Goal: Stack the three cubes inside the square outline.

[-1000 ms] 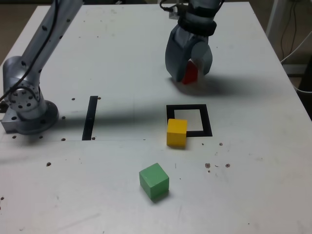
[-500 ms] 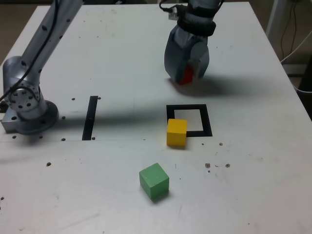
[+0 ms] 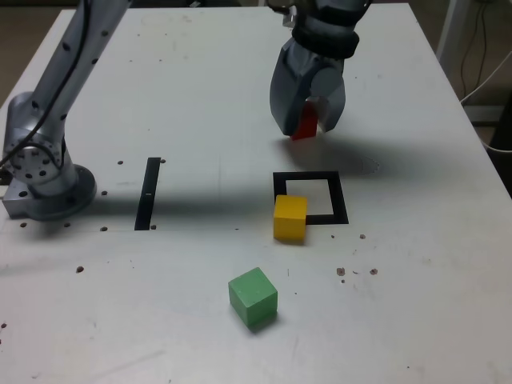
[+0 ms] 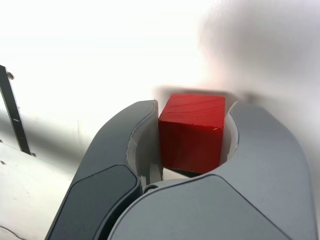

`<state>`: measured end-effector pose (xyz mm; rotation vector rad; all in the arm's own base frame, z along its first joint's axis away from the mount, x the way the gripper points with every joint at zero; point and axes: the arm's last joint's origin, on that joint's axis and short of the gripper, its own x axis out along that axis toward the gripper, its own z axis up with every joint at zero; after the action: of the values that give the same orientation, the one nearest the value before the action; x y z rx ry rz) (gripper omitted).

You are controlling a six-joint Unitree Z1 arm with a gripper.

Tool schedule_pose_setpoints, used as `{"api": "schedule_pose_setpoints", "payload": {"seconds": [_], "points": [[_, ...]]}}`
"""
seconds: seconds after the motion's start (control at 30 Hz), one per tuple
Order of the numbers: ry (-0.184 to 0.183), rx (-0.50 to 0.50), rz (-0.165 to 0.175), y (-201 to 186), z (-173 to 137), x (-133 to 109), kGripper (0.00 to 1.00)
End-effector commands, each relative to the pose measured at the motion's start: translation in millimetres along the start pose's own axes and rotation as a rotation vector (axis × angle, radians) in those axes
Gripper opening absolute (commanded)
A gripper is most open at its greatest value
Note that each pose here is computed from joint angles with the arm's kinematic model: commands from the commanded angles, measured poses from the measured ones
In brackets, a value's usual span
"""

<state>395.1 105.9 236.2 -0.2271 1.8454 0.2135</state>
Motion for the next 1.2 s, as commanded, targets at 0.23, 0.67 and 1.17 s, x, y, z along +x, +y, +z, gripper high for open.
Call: {"api": "schedule_pose_setpoints", "payload": {"seconds": [0.23,0.67,1.17], "points": [[-0.036,0.107,0.022,-41.3,-17.5,-15.6,0.37],[-0.045,0.284,0.052,-87.5,-44.2,-14.9,0.37],[-0.059,0.348,0.020,-116.8,-47.5,10.0,0.37]]}}
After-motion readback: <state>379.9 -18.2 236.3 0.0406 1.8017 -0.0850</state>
